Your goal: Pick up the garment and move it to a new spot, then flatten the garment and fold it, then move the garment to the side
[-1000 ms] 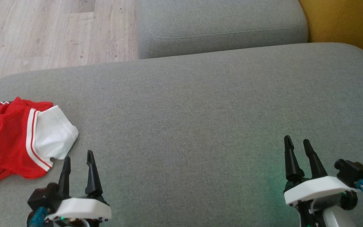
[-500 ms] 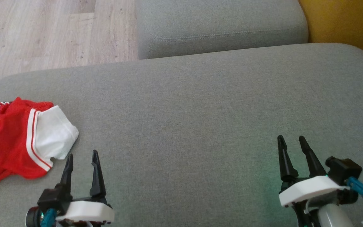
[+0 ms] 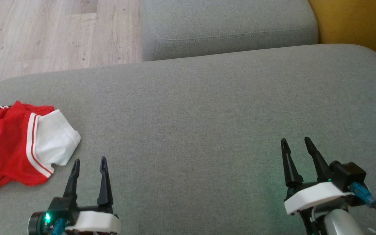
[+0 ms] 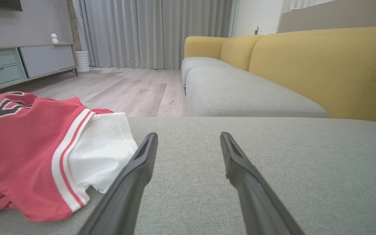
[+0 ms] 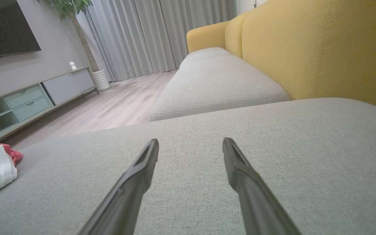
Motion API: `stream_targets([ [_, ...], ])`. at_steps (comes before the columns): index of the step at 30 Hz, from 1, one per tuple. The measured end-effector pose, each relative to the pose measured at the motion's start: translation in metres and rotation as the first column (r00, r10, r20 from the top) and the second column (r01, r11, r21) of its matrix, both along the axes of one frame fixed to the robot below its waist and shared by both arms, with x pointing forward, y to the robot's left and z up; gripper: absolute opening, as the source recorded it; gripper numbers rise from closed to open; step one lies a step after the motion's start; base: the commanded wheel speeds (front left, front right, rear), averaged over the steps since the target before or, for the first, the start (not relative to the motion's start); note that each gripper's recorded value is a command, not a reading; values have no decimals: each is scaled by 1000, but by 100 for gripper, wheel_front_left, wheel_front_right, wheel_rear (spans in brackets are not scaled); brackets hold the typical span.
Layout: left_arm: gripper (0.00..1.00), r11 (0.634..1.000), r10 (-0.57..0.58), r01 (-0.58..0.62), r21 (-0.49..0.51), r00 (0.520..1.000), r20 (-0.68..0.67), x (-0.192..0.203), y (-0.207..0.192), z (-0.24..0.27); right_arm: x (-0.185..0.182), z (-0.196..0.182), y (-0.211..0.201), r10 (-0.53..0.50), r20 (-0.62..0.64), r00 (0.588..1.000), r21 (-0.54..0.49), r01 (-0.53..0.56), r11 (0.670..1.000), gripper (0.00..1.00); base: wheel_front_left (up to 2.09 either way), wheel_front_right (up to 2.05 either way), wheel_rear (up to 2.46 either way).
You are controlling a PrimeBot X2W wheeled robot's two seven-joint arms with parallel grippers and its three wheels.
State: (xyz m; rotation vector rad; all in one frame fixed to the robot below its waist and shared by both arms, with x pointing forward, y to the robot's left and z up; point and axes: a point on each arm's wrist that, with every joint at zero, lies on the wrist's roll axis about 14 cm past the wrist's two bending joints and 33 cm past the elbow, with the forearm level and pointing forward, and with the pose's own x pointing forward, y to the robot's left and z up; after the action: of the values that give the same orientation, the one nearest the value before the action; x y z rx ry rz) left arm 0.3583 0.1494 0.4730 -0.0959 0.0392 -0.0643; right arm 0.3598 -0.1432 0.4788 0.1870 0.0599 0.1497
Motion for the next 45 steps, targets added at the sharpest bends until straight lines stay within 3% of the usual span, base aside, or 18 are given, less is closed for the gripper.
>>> stream_targets([
  [13,100,999,34,-34,-10,999,-4,-3,9,-1,4,-1,3,9,2,1000,1,-9,1000,100,0,0,0],
  [20,100,989,148,-148,-12,989,-10,-23,45,-3,20,0,36,107,4,994,1,-107,994,100,0,0,0],
  [26,100,958,288,-288,-7,957,-18,-52,87,-6,32,0,86,249,5,969,2,-249,969,100,0,0,0],
  [34,100,892,451,-452,-1,892,-28,-96,132,-8,34,-4,151,422,-10,906,5,-422,907,100,0,0,0],
  [40,100,864,502,-503,4,863,-56,-116,143,-16,33,-8,169,470,-20,883,11,-470,883,100,0,0,0],
  [45,100,875,483,-484,6,873,-68,-112,138,-19,34,-12,166,460,-31,887,16,-460,888,100,0,0,0],
])
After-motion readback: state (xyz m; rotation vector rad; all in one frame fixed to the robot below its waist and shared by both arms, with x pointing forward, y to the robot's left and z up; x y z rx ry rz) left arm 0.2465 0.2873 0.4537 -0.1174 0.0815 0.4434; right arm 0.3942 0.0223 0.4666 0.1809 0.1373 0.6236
